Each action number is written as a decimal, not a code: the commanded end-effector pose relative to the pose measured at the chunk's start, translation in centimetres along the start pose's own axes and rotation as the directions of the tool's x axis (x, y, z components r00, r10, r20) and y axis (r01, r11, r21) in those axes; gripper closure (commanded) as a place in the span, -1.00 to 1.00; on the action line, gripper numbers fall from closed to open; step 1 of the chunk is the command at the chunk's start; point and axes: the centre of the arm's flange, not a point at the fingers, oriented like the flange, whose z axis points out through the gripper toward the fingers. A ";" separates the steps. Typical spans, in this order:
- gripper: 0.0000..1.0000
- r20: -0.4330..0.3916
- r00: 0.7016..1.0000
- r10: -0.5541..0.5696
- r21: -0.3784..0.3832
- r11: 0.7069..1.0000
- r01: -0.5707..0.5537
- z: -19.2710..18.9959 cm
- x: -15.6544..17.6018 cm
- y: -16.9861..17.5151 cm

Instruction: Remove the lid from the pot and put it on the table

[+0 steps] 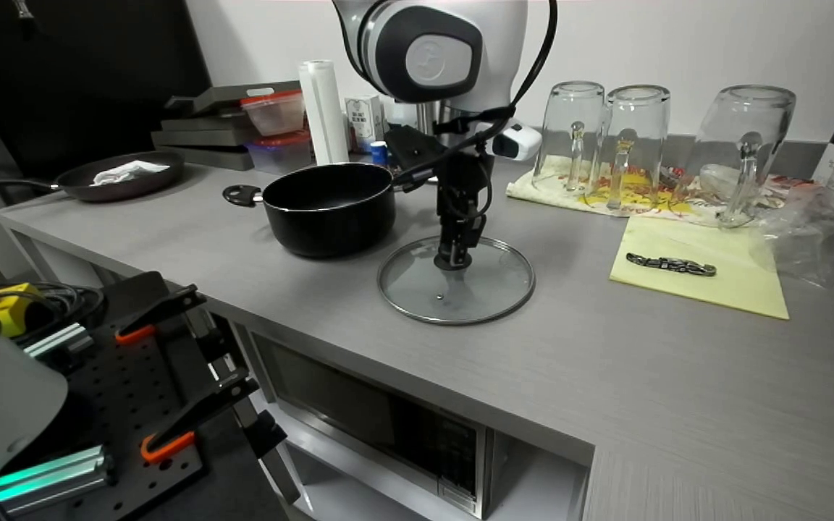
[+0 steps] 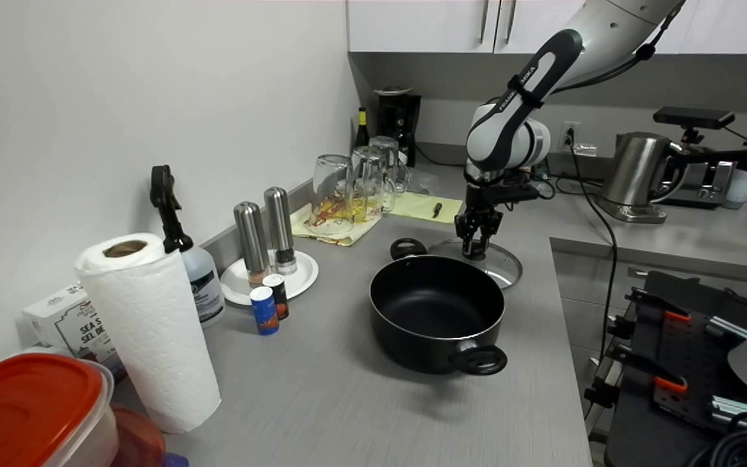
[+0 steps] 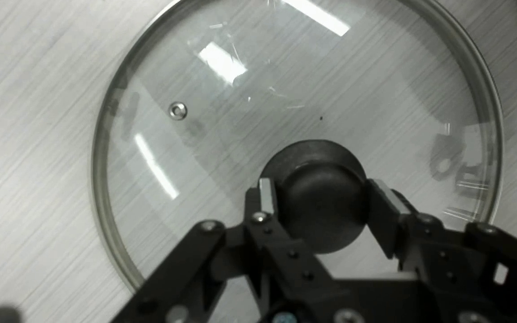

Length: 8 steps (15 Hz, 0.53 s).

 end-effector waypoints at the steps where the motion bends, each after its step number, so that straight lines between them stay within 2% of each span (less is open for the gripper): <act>1: -0.67 -0.018 1.000 0.017 0.023 1.000 -0.017 -0.4 0.8 -0.6; 3: -0.95 -0.024 1.000 0.016 0.025 1.000 -0.015 -0.8 0.8 -0.7; 5: -1.00 -0.030 0.999 0.017 0.030 0.999 -0.016 -1.3 0.5 -0.8; 6: -0.87 -0.017 1.000 -0.004 0.006 1.000 0.004 -0.7 0.6 -0.4; 7: -0.98 -0.019 1.000 -0.004 0.007 1.000 0.004 -0.8 0.6 -0.4; 8: -1.00 -0.019 1.000 -0.004 0.007 1.000 0.004 -0.8 0.6 -0.5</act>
